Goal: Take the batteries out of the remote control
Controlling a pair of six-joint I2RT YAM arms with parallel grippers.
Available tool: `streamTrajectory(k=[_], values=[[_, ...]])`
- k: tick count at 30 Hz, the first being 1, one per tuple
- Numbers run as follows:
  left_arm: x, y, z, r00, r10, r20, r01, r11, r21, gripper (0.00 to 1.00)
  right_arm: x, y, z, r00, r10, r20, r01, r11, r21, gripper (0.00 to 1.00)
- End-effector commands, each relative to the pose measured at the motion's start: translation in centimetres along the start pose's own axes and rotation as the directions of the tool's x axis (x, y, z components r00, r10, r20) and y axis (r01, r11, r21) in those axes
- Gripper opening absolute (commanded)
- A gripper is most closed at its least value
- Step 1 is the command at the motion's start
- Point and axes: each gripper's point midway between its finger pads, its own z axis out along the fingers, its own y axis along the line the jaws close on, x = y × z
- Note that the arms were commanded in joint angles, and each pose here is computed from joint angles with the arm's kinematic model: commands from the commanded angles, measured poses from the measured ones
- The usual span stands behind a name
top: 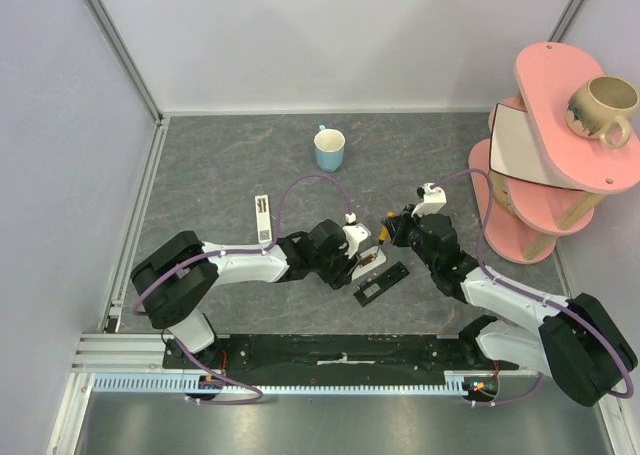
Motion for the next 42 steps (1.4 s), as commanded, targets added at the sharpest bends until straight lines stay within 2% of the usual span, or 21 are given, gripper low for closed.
streamTrajectory(k=[1,10,19,28,42], values=[[2.1,1.4,0.1,0.997,0.0,-0.078,-0.006,0.997,-0.073,0.02,-1.9,-0.1,0.5,0.998,-0.035,0.046,0.034,0.999,0.038,0.0],[2.2,1.5,0.1,0.997,0.0,-0.082,-0.006,0.997,-0.076,0.02,-1.6,0.3,0.9,0.991,-0.129,0.027,0.126,0.987,0.1,0.0],[2.1,1.6,0.1,0.997,-0.001,-0.081,-0.005,0.997,-0.079,0.02,-1.3,1.1,0.5,0.96,-0.28,-0.006,0.275,0.94,0.201,0.0],[2.2,1.6,0.1,0.997,-0.002,-0.082,-0.005,0.997,-0.079,0.02,-0.8,2.2,0.3,0.927,-0.372,-0.05,0.373,0.9,0.225,0.0],[2.1,1.5,0.1,0.997,0.0,-0.081,-0.006,0.997,-0.073,0.02,3.4,1.4,0.4,0.873,-0.463,-0.152,0.487,0.83,0.27,0.0]])
